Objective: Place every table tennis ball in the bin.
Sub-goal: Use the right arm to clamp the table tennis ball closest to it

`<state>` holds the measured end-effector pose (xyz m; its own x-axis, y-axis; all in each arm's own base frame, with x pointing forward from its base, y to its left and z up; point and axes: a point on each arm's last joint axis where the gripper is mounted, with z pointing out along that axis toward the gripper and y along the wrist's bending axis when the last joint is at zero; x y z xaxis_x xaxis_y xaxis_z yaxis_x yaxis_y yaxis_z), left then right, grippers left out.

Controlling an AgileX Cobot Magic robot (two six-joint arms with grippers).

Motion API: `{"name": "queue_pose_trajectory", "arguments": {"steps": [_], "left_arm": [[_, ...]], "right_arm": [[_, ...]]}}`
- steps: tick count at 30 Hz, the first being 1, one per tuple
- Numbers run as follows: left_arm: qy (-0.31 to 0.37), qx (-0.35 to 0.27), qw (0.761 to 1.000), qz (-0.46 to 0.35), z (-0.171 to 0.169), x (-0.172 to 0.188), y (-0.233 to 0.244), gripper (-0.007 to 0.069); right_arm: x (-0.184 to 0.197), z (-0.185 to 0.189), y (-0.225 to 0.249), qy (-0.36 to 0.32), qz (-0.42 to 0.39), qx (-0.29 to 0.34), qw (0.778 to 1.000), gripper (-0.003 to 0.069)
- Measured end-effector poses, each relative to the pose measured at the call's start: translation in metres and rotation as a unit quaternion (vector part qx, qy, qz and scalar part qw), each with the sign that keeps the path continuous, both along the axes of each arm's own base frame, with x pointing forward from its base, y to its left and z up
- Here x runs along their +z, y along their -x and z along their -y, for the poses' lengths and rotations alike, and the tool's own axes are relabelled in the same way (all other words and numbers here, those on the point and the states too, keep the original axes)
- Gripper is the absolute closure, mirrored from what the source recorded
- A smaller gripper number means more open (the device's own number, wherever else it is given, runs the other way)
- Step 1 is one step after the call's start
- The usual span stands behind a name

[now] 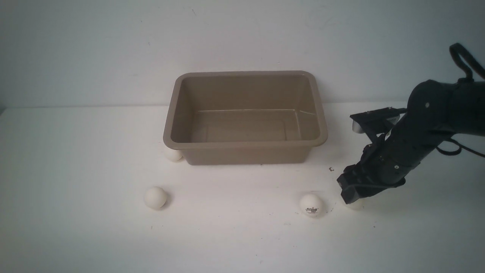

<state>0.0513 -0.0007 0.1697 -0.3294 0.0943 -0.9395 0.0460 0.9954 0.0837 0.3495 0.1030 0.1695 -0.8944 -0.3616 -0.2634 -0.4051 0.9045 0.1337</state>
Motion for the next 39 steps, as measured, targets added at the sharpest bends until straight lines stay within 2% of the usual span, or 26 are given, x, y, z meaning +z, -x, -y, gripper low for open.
{"name": "queue_pose_trajectory", "arguments": {"steps": [27,31,39], "left_arm": [[0.000,0.000,1.000,0.000,0.000,0.000,0.000,0.0133],[0.000,0.000,1.000,0.000,0.000,0.000,0.000,0.0133],[0.000,0.000,1.000,0.000,0.000,0.000,0.000,0.0133]], "right_arm": [[-0.014,-0.001,-0.005,0.003,-0.005,-0.002,1.000,0.0272],[-0.014,-0.001,-0.005,0.004,-0.005,-0.002,1.000,0.0300],[-0.014,0.000,-0.003,0.010,-0.011,0.027,1.000,0.0302]]}}
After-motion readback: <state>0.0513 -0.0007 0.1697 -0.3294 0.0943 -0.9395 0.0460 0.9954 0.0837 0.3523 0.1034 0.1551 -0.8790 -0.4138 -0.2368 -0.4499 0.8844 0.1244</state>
